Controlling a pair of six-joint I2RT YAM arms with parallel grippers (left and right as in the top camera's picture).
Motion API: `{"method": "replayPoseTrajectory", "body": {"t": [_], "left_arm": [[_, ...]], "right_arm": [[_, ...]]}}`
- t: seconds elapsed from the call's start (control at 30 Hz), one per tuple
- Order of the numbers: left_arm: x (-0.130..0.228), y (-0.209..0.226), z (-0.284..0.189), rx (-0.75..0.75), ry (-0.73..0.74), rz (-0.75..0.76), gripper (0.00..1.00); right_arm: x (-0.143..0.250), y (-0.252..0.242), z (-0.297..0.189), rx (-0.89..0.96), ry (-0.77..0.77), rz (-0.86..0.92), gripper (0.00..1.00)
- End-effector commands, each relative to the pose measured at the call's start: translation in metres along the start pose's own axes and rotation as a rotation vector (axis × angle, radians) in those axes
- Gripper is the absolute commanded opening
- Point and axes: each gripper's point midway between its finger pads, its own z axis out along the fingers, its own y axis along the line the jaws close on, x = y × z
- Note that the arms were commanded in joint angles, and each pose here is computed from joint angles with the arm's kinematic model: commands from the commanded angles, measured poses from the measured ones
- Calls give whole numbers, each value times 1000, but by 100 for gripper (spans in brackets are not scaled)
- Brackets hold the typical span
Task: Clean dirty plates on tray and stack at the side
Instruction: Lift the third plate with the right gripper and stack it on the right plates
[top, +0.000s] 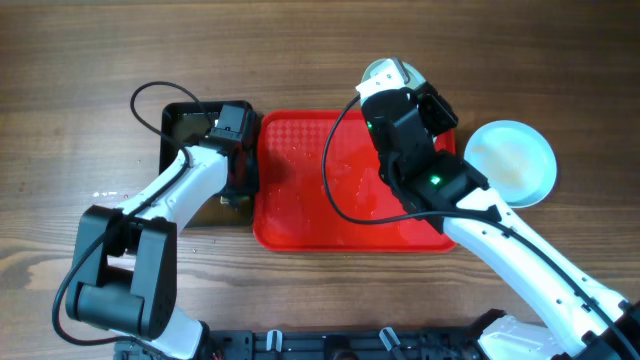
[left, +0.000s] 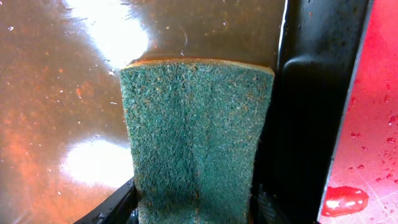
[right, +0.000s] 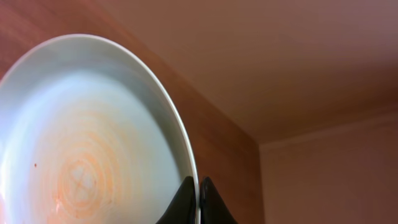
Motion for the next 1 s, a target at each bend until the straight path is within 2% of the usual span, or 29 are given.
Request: {"method": "replayPoseTrajectory", "body": {"t": [0.0,0.07,0.1,0.17,0.2,0.3,0.37,0.47,0.57,0.73,0.83,0.97], "left_arm": [[-7,-6,-4,30,-16,-4,50],[-7,-6,-4,30,-16,-4,50],[-7,-6,-4,29,-16,-4,50],[-7,-6,-4,29,-16,-4,50],[-7,-6,-4,29,-16,-4,51],[-7,-6,-4,30,-16,-4,51],[-7,-6,-4,29,-16,-4,52],[-7,-6,-4,29,-16,-4,53],[-7,-6,-4,29,-16,-4,55],[-7,-6,-4,30,-16,-4,55],[-7,-6,-4,30,-16,-4,55],[-7,-6,-4,30,-16,-4,55]], "right_arm": [[-4,1,-3,-4,-16,-84,4],[0,-14,-1,69,15,-4,4],[0,-13,0,63,9,56,4],[0,1,1,-9,-3,22,4],[2,-1,2,-3,6,61,4],[17,-9,14,2,52,283,4],[32,-2,24,-65,100,392,4],[71,-2,40,-128,240,583,5],[129,-13,58,-170,434,830,4],[186,-32,70,-237,587,1089,4],[228,-53,70,-197,668,1216,4],[270,-62,66,-125,752,1271,5]]}}
